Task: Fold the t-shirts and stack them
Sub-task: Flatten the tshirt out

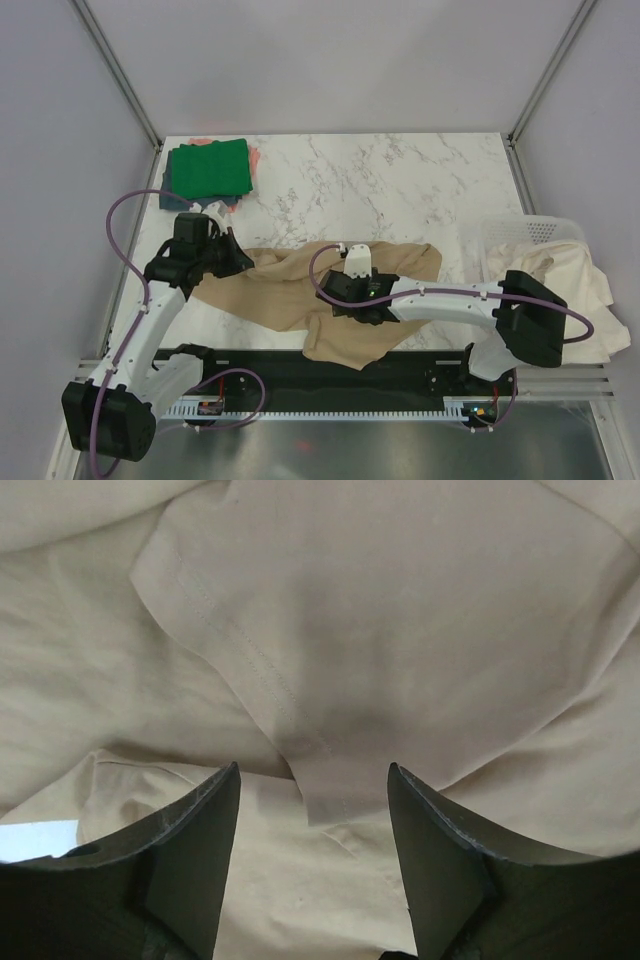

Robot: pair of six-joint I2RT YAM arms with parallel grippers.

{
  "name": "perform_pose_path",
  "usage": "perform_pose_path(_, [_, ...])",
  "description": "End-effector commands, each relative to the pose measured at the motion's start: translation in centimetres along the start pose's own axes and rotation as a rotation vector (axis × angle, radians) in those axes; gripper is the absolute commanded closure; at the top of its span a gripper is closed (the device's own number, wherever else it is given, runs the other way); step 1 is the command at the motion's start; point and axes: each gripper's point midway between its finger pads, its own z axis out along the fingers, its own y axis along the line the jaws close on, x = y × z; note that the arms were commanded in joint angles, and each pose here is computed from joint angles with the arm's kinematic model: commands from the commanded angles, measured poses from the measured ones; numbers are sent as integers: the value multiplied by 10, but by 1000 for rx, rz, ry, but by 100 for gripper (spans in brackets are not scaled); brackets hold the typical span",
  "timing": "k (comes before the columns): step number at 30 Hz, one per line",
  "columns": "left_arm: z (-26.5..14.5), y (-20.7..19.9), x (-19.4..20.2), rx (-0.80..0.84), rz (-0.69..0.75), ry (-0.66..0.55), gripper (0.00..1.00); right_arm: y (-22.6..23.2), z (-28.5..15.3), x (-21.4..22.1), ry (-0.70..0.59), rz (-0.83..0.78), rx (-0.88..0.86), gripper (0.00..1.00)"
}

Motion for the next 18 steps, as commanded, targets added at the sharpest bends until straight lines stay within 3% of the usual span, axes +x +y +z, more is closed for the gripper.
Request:
perform_pose_path(1, [-3,-13,-8,61,6,-36,98,12,4,1,7,37,-14,33])
perform_pose_path(9, [-3,-15,-6,70,7,-32,98,4,12,5,4,12,32,47])
perform_pose_path(15, [-3,-14,-7,66,8,-36,98,1,8,4,2,12,33,75])
perform_pose_path(18, [-3,-14,-7,64,6,-35,98,-2,8,6,5,13,36,84])
